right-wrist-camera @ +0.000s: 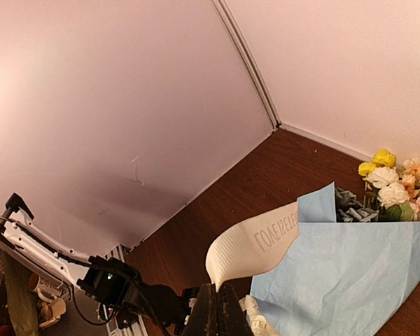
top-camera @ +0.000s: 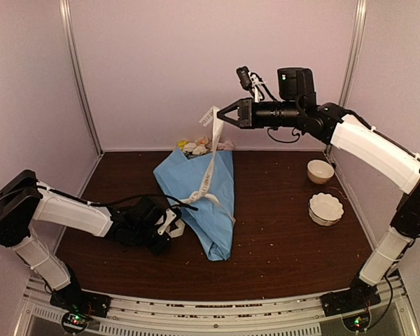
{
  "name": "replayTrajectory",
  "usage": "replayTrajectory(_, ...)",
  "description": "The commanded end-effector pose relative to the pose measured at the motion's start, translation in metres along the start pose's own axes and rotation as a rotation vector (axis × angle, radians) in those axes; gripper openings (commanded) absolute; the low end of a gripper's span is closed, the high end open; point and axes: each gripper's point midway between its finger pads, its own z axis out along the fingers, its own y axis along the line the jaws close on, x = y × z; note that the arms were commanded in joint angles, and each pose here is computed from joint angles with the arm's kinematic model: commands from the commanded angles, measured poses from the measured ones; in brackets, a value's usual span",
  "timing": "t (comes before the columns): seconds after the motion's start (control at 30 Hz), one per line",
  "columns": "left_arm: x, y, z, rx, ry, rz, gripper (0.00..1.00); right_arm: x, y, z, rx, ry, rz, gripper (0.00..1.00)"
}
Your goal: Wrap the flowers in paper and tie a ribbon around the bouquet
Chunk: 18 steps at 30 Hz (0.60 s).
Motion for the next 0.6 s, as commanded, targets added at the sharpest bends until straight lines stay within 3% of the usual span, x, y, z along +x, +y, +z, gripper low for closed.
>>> replayTrajectory(0.0, 0.023, 0.015, 0.013, -0.09, 0.049, -0.012, 0.0, -0.032, -0.018, -0.001, 0.058, -0.087, -0.002, 0.0)
replayTrajectory(0.23, 0.012, 0.054, -0.022, -0.29, -0.099, -0.155, 0.0, -0.033, -0.06, -0.011, 0.156, -0.096, 0.028, 0.0)
replayTrajectory(0.37, 0.0, 0.065, -0.055, -0.318, -0.223, -0.218, 0.0, -0.029, -0.077, -0.018, 0.221, -0.095, 0.015, 0.0)
replayTrajectory(0.47, -0.033, 0.051, -0.082, -0.241, -0.344, -0.163, 0.0, -0.019, -0.068, -0.004, 0.183, -0.062, 0.004, 0.0)
replayTrajectory(0.57, -0.087, 0.015, -0.12, -0.173, -0.52, -0.012, 0.0, -0.01, -0.042, 0.024, 0.121, -0.014, -0.028, 0.0)
